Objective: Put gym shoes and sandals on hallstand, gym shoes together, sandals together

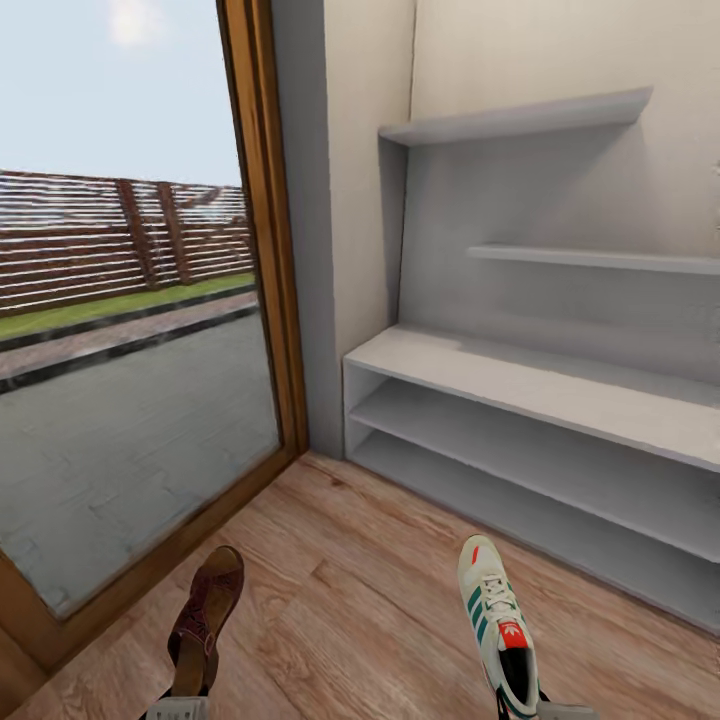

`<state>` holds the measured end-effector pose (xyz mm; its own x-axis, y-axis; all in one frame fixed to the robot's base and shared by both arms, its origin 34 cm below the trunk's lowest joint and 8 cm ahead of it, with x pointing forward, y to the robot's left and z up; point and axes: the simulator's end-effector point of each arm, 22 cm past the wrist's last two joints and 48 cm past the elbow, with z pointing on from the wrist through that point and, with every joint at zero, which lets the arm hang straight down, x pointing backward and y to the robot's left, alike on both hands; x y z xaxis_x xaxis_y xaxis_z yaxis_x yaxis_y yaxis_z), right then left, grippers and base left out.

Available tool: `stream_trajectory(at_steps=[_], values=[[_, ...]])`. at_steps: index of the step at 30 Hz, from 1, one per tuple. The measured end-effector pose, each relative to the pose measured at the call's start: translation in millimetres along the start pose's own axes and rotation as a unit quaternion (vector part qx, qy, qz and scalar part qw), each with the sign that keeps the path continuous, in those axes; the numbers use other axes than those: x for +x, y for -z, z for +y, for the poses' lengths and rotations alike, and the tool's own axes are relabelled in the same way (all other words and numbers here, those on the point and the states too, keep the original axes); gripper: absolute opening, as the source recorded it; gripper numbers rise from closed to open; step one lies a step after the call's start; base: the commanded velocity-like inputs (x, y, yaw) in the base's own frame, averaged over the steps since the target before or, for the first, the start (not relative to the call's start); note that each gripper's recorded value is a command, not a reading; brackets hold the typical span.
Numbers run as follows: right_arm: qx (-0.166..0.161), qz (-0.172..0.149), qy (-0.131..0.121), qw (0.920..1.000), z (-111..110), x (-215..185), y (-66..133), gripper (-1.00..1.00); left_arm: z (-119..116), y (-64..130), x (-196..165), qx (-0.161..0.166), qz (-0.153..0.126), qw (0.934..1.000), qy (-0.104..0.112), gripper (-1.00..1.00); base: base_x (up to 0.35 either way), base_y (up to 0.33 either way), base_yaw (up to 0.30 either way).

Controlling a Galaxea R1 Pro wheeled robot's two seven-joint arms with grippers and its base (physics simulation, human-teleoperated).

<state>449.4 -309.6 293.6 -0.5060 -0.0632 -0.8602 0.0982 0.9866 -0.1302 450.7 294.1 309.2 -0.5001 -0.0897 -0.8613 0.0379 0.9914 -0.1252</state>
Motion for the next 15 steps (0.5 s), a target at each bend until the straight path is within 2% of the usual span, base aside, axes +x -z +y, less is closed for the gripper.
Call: stream_trajectory(at_steps=[5, 15], values=[[0.0, 0.0, 0.0, 1.0, 0.1, 0.1, 0.0, -1.0, -0.1, 0.1, 0.5, 0.0, 0.0, 1.0, 0.0, -1.0, 0.167, 0.199, -0.285], [0.0, 0.0, 0.0, 1.0, 0.0, 0.2, -0.1, -1.0, 0.5, 0.0, 0.4, 0.0, 0.0, 1.0, -0.001, -1.0, 0.02, 0.023, -0.285]])
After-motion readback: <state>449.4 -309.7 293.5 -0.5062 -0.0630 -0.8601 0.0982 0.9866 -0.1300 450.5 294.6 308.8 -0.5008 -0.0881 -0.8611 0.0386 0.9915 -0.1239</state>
